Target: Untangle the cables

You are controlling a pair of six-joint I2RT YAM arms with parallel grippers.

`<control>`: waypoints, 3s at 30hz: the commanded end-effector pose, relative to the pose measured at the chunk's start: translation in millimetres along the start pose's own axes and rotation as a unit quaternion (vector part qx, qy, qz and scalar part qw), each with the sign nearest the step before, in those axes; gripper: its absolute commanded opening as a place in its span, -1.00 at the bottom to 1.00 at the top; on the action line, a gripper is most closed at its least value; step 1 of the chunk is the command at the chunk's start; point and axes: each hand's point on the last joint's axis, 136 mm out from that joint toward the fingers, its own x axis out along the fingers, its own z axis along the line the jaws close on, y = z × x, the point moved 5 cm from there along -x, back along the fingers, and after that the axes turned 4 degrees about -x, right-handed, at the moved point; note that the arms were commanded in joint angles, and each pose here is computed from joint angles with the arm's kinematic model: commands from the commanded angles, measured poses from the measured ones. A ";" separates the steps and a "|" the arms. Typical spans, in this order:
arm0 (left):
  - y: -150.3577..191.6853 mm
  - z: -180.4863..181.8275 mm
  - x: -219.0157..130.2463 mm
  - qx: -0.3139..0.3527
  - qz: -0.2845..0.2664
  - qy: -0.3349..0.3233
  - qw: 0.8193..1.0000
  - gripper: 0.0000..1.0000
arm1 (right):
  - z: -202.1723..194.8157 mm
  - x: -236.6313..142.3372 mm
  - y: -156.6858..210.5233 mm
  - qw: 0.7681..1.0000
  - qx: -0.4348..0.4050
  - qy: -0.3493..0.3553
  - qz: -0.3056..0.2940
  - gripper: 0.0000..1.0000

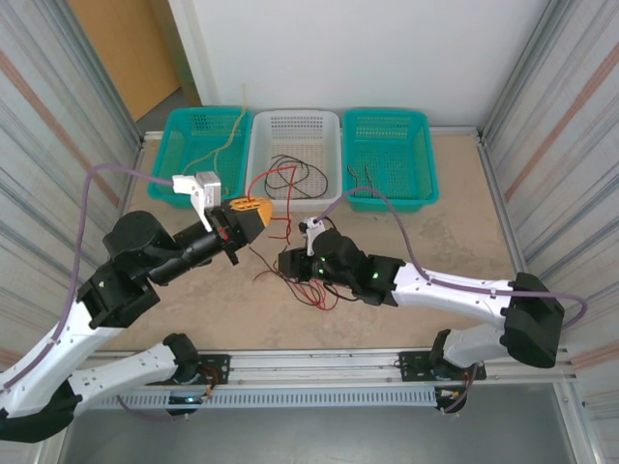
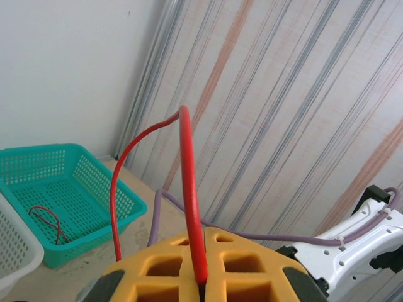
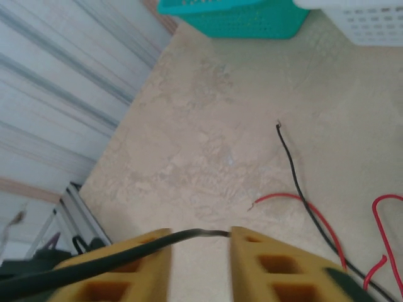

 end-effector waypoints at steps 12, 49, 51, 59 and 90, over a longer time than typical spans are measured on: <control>-32.1 -23.0 -3.3 -0.003 -0.052 0.050 0.997 -1.00 | -55.3 23.9 38.7 0.994 0.079 0.065 0.043 -1.00; -68.4 -38.0 9.2 -0.030 -0.075 0.055 0.995 -1.00 | 1.2 -20.3 -40.7 0.992 -0.063 -0.010 -0.109 -0.72; -75.2 -42.1 8.8 -0.023 -0.079 0.058 0.995 -1.00 | 0.6 -12.9 -33.6 0.993 -0.066 -0.012 -0.093 -0.92; -110.4 -59.0 11.5 0.009 -0.092 0.057 0.994 -1.00 | -46.7 18.6 19.1 0.998 -0.024 0.055 -0.002 -1.00; -21.6 -14.5 53.4 -0.027 0.121 0.030 0.992 -1.00 | 47.7 -142.9 -176.6 0.967 -0.144 -0.075 -0.197 0.22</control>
